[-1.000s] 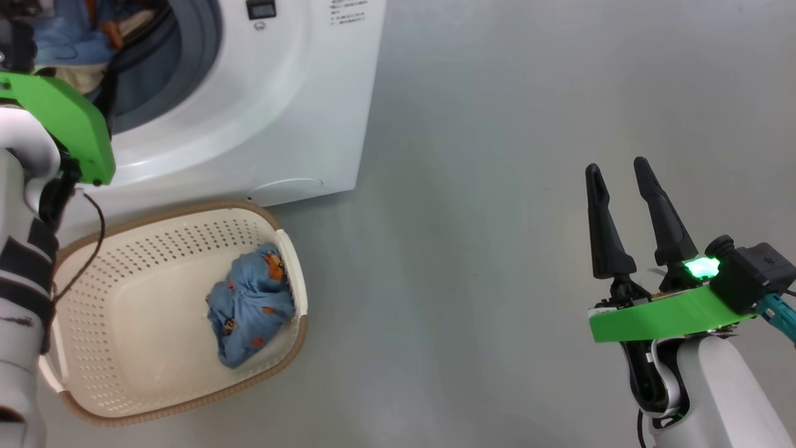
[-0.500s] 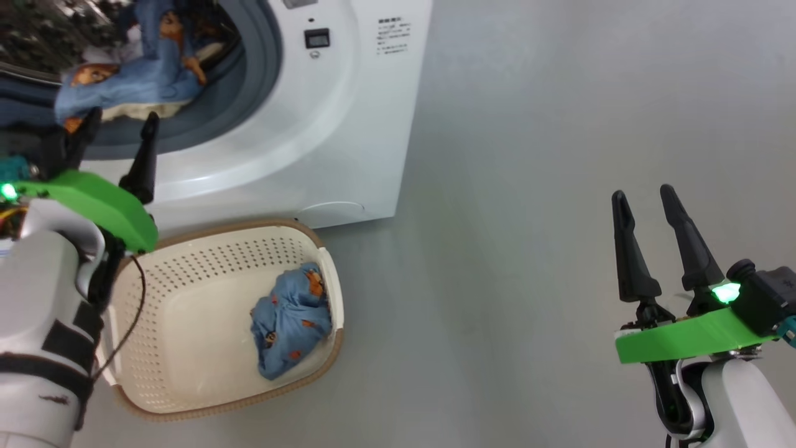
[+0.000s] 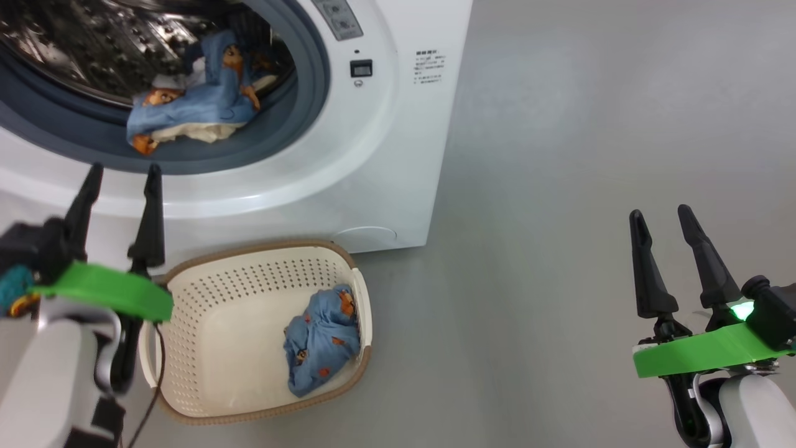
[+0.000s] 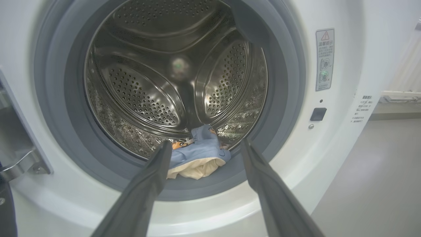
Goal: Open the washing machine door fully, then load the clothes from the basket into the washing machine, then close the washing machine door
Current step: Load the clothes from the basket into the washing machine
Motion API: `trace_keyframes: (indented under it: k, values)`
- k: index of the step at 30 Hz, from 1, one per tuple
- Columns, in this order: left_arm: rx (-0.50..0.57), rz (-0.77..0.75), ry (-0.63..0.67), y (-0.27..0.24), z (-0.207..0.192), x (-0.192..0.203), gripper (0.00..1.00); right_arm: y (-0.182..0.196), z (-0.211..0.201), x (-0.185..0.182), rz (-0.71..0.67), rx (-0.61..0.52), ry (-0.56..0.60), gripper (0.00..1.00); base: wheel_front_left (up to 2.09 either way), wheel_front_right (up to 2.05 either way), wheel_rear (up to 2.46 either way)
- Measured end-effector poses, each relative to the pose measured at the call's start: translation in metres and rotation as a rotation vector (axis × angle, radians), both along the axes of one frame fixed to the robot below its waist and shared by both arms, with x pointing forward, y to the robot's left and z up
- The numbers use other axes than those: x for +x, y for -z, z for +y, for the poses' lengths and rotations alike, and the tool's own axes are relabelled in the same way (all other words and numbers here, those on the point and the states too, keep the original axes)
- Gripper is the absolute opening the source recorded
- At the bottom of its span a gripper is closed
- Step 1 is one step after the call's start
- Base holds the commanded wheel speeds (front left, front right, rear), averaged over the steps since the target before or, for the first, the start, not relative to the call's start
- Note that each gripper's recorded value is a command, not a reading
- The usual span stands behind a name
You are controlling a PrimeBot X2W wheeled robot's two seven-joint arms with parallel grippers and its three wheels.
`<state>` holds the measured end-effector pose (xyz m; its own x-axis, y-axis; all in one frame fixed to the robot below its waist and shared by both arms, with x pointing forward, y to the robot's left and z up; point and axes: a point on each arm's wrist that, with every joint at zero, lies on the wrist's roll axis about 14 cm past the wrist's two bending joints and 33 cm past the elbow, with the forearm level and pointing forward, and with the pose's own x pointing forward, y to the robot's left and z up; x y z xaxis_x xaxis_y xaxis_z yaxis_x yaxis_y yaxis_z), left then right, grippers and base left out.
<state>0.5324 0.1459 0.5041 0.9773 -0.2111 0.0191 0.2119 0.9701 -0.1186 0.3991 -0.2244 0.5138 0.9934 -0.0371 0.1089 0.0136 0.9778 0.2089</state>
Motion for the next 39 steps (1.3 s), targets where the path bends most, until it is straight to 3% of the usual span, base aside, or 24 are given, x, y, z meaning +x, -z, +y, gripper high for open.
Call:
trace_keyframes:
  k: [21, 39]
  values:
    - [-0.011, 0.007, -0.166, 0.02, 0.049, -0.112, 1.0, -0.006, 0.002, -0.019, -0.01, -0.015, -0.02, 1.0, 0.0, 0.0, 0.0]
    - [-0.013, 0.002, -0.184, 0.022, 0.053, -0.12, 1.0, -0.003, -0.003, -0.018, -0.003, -0.016, -0.007, 1.0, 0.0, 0.0, 0.0]
